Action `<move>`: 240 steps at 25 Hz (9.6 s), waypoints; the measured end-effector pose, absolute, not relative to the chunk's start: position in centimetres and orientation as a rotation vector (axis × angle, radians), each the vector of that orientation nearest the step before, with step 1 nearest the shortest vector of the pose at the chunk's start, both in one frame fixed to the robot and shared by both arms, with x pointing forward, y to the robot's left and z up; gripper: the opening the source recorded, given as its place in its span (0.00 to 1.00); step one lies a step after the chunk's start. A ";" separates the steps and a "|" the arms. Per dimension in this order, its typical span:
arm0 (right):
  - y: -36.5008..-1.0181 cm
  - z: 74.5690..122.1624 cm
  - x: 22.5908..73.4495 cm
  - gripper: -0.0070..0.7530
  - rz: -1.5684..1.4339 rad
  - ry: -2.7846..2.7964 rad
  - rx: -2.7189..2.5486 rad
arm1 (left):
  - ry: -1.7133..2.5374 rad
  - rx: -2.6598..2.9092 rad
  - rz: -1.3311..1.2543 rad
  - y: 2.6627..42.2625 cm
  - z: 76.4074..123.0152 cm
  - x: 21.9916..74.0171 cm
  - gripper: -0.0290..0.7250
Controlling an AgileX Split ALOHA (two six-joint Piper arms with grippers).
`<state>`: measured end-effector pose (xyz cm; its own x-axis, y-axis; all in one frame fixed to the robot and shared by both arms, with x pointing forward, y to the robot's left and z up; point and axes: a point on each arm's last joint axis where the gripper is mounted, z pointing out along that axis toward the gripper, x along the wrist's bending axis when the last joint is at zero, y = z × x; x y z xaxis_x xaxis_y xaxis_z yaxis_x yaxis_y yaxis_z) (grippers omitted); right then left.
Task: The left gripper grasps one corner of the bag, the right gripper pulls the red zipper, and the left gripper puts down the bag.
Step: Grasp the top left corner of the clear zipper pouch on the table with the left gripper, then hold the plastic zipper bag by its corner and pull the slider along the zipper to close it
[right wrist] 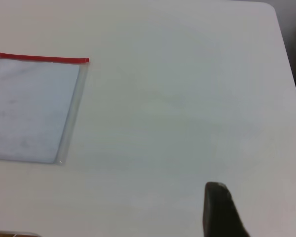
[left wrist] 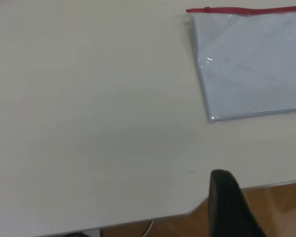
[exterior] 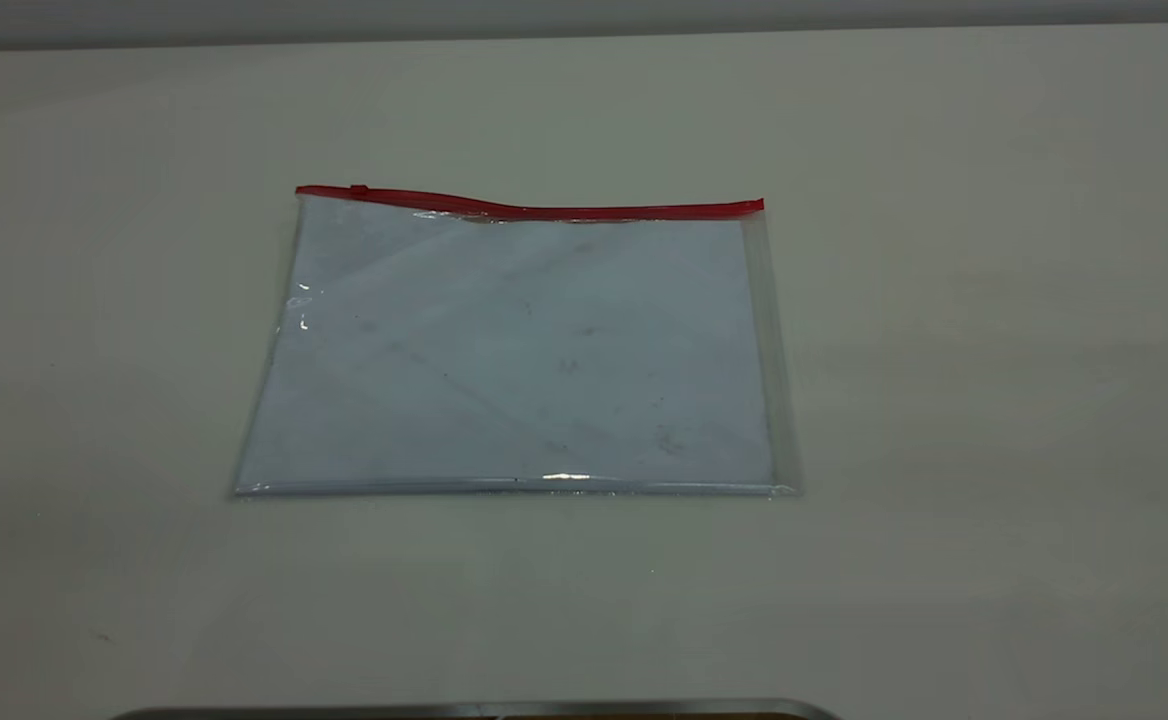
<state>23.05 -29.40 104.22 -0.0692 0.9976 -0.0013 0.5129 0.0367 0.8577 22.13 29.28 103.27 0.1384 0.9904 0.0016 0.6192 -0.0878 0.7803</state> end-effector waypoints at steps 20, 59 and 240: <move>-29.4 104.2 23.1 0.55 0.939 1.659 1.547 | 1.550 1.783 0.746 29.3 103.3 22.1 0.57; -27.8 105.7 35.1 0.65 1.069 1.810 1.497 | 1.626 1.813 0.527 28.4 106.2 32.1 0.63; -14.6 82.8 67.1 0.06 0.585 2.998 0.803 | 0.274 1.920 0.229 18.7 91.8 70.2 0.11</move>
